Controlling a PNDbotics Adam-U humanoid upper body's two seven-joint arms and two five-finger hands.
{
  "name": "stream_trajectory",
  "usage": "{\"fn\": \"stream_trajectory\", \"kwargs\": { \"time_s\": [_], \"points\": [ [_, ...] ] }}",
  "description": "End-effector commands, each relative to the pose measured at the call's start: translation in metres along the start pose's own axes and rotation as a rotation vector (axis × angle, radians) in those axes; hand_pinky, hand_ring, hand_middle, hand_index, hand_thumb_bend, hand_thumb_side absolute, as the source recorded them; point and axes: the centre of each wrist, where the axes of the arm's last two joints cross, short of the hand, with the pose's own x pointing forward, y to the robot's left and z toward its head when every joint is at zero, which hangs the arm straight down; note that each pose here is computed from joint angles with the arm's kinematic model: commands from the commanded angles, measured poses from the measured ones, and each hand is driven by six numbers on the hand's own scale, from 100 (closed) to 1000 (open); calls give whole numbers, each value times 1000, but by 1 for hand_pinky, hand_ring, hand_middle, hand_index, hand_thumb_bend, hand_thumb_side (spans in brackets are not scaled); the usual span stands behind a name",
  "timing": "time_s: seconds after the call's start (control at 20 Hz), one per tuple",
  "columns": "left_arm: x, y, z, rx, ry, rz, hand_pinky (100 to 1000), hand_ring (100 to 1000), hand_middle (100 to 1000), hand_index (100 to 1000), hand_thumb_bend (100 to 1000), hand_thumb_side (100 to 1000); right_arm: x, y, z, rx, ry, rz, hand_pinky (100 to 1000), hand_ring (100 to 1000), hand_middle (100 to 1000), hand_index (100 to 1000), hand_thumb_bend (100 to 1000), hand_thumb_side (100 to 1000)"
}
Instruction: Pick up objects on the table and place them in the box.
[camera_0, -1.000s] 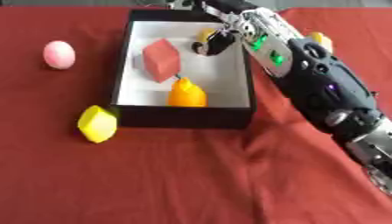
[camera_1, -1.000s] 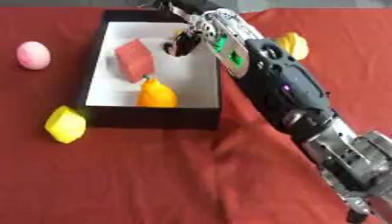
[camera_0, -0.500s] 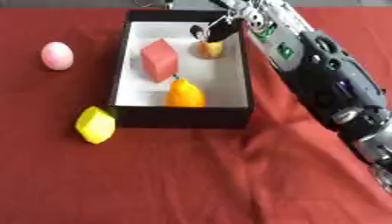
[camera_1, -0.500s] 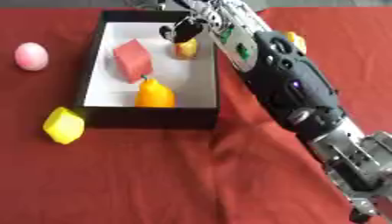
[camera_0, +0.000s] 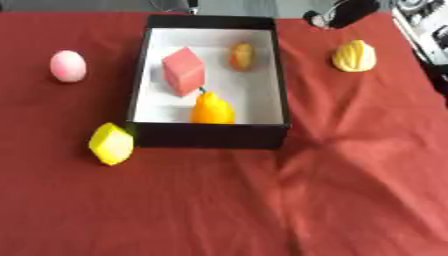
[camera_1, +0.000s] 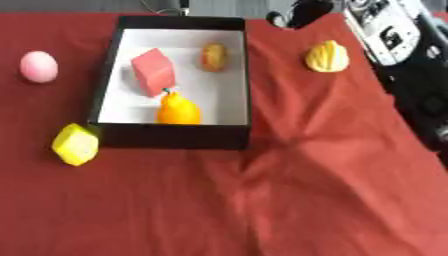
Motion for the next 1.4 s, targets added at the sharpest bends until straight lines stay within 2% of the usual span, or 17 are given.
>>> {"fn": "stream_trajectory", "kwargs": {
  "time_s": [0.05, 0.3, 0.55, 1.0, 1.15, 1.4],
  "points": [
    [11, 8, -6, -5, -33, -36, 640, 824, 834, 782, 290, 869, -20, -29, 23, -52, 62, 33, 916, 896, 789, 923, 382, 100],
    [11, 7, -6, -12, -33, -37, 639, 824, 833, 781, 287, 871, -64, -22, 45, 22, 194, 59, 918, 908, 801, 931, 387, 100],
    [11, 6, -6, -19, -33, -38, 638, 824, 833, 780, 286, 872, -88, -17, 50, 92, 240, 78, 921, 918, 807, 934, 363, 100],
    [12, 3, -8, -36, -36, -35, 638, 824, 833, 778, 282, 879, -109, -25, 47, 77, 247, 73, 927, 929, 820, 946, 347, 100],
    [13, 2, -9, -40, -40, -36, 638, 825, 833, 778, 280, 882, -112, -28, 48, 69, 220, 56, 931, 931, 820, 947, 322, 100],
    [14, 3, -10, -46, -39, -47, 638, 824, 830, 778, 278, 887, -114, -40, 57, 74, 182, 41, 934, 928, 813, 941, 357, 100]
  ]
}}
